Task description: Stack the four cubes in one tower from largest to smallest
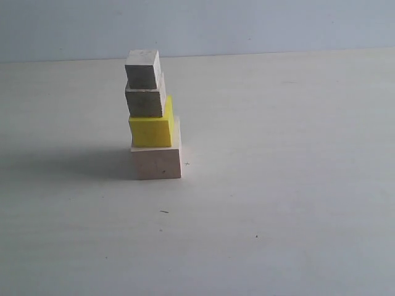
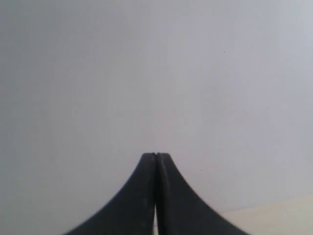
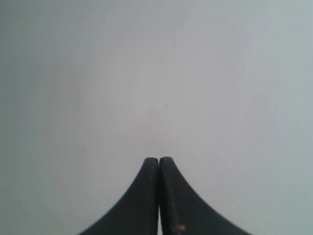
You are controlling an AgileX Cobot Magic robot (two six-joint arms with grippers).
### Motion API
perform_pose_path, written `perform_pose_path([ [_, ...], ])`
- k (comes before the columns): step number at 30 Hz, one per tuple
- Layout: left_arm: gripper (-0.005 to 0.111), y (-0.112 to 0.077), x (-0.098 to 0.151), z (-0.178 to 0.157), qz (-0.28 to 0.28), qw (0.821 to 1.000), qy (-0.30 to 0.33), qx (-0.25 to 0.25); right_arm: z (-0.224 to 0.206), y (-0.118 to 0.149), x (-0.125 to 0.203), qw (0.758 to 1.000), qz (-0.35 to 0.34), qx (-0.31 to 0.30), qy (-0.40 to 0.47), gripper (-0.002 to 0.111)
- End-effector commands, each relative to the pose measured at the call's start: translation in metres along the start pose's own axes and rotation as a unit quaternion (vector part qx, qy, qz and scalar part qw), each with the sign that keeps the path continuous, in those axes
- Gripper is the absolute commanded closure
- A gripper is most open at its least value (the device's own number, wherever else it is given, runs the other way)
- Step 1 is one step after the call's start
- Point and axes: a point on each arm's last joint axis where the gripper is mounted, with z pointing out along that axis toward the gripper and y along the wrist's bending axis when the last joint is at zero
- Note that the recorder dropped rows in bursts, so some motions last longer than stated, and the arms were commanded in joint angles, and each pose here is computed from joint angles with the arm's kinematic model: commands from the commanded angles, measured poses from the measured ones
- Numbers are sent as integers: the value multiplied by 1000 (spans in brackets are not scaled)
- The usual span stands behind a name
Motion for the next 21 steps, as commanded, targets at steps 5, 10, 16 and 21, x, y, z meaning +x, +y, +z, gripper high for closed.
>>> perform_pose_path([
  [5, 107, 1, 33, -11, 0, 1000, 22, -8, -29, 6, 8, 1000, -20, -6, -6, 108],
  [10, 107, 1, 37, -11, 0, 1000, 27, -8, -34, 10, 9, 1000, 22, -22, 0, 108],
  [16, 107, 1, 37, -11, 0, 1000, 28, -8, -35, 10, 8, 1000, 22, -22, -1, 108],
  [21, 107, 1, 37, -11, 0, 1000, 28, -7, -35, 10, 8, 1000, 22, -22, -1, 108],
])
